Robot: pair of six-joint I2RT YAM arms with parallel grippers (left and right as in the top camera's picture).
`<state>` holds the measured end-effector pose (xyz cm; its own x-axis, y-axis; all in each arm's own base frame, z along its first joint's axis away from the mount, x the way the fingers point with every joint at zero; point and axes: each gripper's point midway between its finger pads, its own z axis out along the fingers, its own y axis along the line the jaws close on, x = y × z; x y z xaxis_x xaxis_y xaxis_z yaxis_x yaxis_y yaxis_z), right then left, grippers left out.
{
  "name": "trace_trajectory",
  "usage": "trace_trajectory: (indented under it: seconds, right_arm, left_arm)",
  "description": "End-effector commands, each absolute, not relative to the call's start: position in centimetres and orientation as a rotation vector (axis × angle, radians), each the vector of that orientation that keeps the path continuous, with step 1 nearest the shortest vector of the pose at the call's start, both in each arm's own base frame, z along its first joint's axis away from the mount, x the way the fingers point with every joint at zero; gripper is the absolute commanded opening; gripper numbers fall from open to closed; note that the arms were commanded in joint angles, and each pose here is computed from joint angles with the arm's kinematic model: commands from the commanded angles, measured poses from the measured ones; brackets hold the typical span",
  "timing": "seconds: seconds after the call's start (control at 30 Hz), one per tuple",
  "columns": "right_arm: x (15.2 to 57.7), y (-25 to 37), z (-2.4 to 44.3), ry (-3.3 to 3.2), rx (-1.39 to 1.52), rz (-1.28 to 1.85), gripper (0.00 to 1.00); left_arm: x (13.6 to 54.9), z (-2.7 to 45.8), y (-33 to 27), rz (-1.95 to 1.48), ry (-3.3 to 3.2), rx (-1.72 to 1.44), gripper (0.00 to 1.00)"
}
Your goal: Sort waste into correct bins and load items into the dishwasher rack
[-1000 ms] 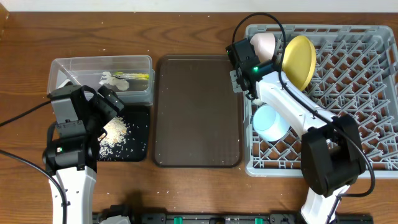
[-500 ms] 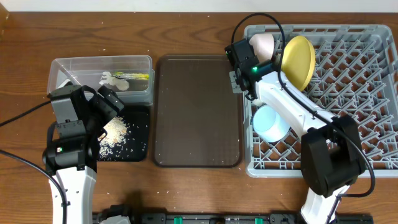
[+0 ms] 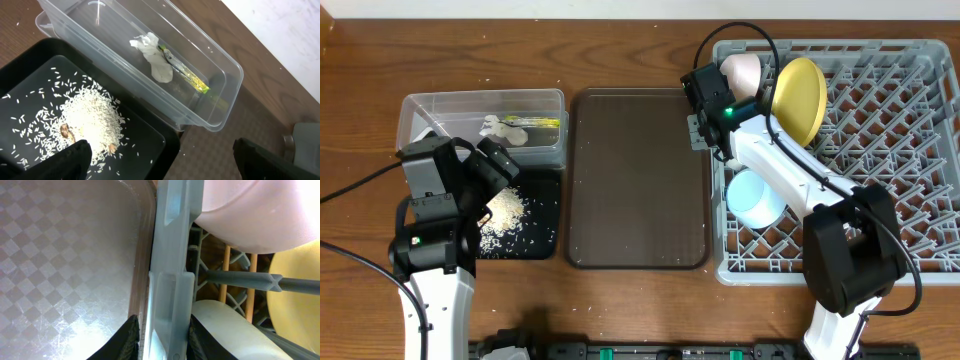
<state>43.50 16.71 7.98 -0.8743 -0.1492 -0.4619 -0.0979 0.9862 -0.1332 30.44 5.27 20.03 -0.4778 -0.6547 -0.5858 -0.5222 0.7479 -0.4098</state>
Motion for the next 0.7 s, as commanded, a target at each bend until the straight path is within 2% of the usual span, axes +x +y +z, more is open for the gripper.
trace_trajectory:
  seconds: [0.0, 0.13, 0.17, 0.2, 0.23, 0.27, 0.67]
  right_arm:
    - [44.8, 18.0, 12.6, 2.544, -0.194, -0.055, 0.29]
    - [45.4, 18.4, 18.6, 2.421, -0.162, 0.015, 0.36]
    - [45.4, 18.4, 19.8, 2.394, -0.155, 0.032, 0.44]
    - [45.4, 18.3, 21.0, 2.367, -0.148, 0.044, 0.56]
    - [45.2, 18.2, 22.1, 2.344, -0.141, 0.052, 0.73]
    - [45.1, 18.0, 22.8, 2.328, -0.134, 0.054, 0.99]
    - [44.5, 17.8, 23.3, 2.331, -0.137, 0.054, 0.99]
  left_arm:
    - [30.6, 20.9, 5.6, -0.218, 2.167, -0.878, 0.93]
    - [30.6, 20.9, 5.6, -0.218, 2.167, -0.878, 0.93]
    - [30.6, 20.9, 5.6, -0.218, 2.167, -0.878, 0.93]
    - [30.6, 20.9, 5.6, -0.218, 2.167, -0.878, 0.93]
    - [30.6, 20.9, 5.6, -0.218, 2.167, -0.878, 0.93]
    - [30.6, 20.9, 5.6, -0.218, 2.167, -0.878, 0.93]
    - [30.6, 20.9, 5.6, -0.218, 2.167, -0.878, 0.94]
